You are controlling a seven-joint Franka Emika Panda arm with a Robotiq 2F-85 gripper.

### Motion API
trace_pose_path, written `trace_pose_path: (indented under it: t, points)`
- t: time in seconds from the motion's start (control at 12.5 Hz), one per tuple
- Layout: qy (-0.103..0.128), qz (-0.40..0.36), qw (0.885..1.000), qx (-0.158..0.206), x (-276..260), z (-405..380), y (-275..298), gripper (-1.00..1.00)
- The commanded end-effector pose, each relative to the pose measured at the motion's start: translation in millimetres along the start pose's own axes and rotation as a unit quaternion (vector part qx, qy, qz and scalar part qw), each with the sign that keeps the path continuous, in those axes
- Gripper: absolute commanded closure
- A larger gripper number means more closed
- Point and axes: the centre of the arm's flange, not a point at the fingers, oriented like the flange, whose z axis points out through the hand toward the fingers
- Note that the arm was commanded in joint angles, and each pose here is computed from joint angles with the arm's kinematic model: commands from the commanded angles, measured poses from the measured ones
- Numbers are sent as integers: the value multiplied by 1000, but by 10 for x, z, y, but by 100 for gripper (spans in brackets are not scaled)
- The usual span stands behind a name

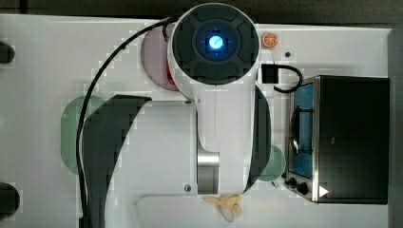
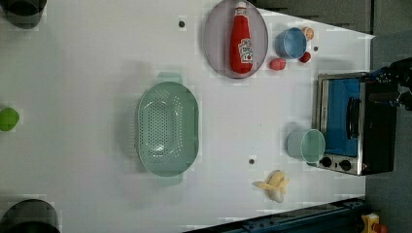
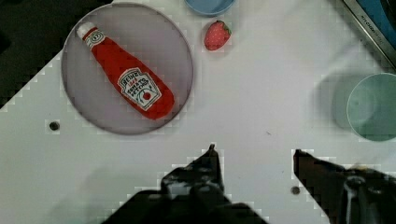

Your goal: Drag strainer left to right.

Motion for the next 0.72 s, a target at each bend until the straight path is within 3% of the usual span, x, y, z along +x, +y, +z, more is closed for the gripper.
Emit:
trace_pose_path:
  t: [0.08, 0.24, 0.56, 0.72]
  points:
    - [8, 104, 994, 10, -285, -891, 888, -60]
    - [10, 92, 996, 15, -368, -900, 772, -99]
    - [-3, 11, 1000, 14, -1093, -813, 13, -100]
    - [-4, 17, 1000, -2, -1523, -684, -368, -100]
